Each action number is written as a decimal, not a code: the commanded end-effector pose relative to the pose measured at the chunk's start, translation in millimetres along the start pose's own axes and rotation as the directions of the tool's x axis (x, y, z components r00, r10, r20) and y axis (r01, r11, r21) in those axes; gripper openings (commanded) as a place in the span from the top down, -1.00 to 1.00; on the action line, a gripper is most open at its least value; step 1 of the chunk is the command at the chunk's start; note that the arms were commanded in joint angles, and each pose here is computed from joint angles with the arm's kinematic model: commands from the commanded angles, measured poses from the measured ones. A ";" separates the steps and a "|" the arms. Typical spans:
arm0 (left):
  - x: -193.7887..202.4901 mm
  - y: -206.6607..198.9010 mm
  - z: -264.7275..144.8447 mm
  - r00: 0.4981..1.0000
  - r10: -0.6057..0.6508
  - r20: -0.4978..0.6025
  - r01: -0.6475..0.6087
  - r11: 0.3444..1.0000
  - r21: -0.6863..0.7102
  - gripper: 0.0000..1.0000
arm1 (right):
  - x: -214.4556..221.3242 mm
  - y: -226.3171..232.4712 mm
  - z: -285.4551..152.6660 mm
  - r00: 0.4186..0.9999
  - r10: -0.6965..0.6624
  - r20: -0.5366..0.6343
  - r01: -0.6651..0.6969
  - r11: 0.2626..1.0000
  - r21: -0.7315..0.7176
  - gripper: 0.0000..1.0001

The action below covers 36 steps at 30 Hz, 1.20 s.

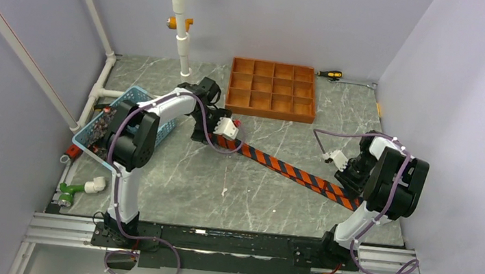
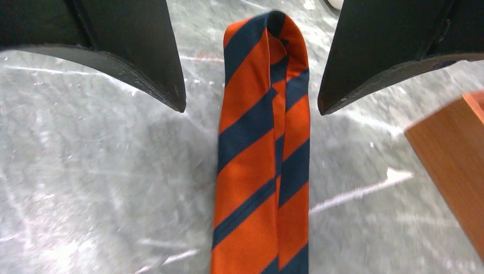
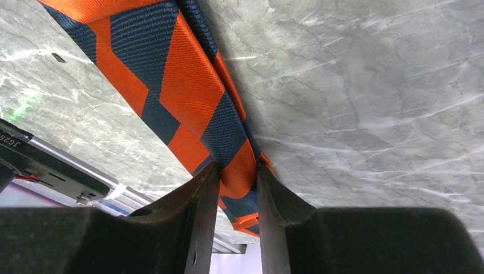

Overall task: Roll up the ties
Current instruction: Flatten out the tie at the center of the board.

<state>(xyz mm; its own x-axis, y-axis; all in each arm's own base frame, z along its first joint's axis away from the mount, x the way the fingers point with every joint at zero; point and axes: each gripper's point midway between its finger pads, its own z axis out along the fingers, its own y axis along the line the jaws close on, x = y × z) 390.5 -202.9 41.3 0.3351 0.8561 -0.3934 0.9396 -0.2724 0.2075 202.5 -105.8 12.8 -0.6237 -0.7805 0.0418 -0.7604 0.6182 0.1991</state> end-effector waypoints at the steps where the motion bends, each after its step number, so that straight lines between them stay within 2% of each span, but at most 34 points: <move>1: -39.2 -0.8 -2.6 0.987 0.143 0.070 -0.144 0.989 0.015 -0.82 | -2.4 -0.6 -0.9 1.000 0.003 0.010 -0.002 1.000 -0.019 0.37; 2: -39.0 -2.2 3.0 0.987 0.150 0.061 -0.152 0.988 0.028 -0.83 | -2.0 -1.0 -1.3 1.000 0.002 0.009 -0.001 1.000 -0.018 0.37; 4: -34.1 -5.8 18.9 0.988 0.147 0.037 -0.150 0.986 0.070 -0.98 | -2.0 -2.1 -2.3 1.000 0.001 0.009 -0.001 1.000 -0.012 0.37; 7: -25.1 -8.3 34.1 0.990 0.142 -0.002 -0.141 0.982 0.125 -0.95 | -0.9 -4.5 -2.8 1.000 -0.003 0.006 0.003 1.000 0.002 0.37; 10: -15.3 -16.1 38.2 0.992 0.121 -0.041 -0.111 0.976 0.185 -0.69 | 0.5 -11.0 -3.1 1.000 -0.018 -0.006 0.018 0.999 0.036 0.37; 12: -10.9 -32.0 35.7 0.993 0.104 -0.053 -0.088 0.966 0.244 -0.46 | 1.3 -19.7 -3.6 1.000 -0.026 -0.016 0.027 0.997 0.071 0.38; 15: -14.2 -60.9 28.1 0.996 0.080 -0.037 -0.065 0.949 0.309 -0.21 | 0.8 -40.5 -7.1 0.999 -0.024 -0.035 0.029 0.991 0.132 0.38; 19: -21.9 -91.3 20.7 0.999 0.033 -0.032 -0.020 0.938 0.347 0.15 | -9.3 -73.6 -13.9 0.999 -0.020 -0.026 0.025 0.979 0.203 0.38; 23: -29.7 -106.9 20.5 0.998 -0.046 -0.033 0.054 0.935 0.351 0.40 | -26.3 -102.0 -18.5 0.998 -0.067 -0.021 0.071 0.966 0.248 0.37; 29: -38.1 -112.8 24.0 0.989 -0.145 -0.031 0.147 0.925 0.350 0.54 | -41.3 -126.3 -21.0 0.981 -0.181 -0.070 0.193 0.938 0.288 0.33; 31: -39.8 -111.8 25.5 0.986 -0.166 -0.029 0.166 0.923 0.348 0.54 | -41.3 -129.6 -21.2 0.978 -0.191 -0.082 0.207 0.935 0.288 0.17; 33: -40.6 -108.4 26.6 0.983 -0.179 -0.031 0.179 0.922 0.345 0.52 | -43.6 -133.1 -29.6 0.986 -0.159 -0.053 0.168 0.942 0.292 0.02; 36: -40.5 -106.9 26.8 0.982 -0.186 -0.037 0.187 0.919 0.348 0.50 | -44.0 -120.8 -48.1 0.996 -0.065 0.065 0.049 0.976 0.214 -0.12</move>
<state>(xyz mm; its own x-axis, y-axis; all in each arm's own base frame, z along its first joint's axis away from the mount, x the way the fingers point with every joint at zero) 301.6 -223.7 19.6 0.2326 0.8882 -0.3962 0.9569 -0.2818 -0.0699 313.4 -148.1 13.6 -0.5067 -0.8587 0.0763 -0.8617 0.5073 -0.0130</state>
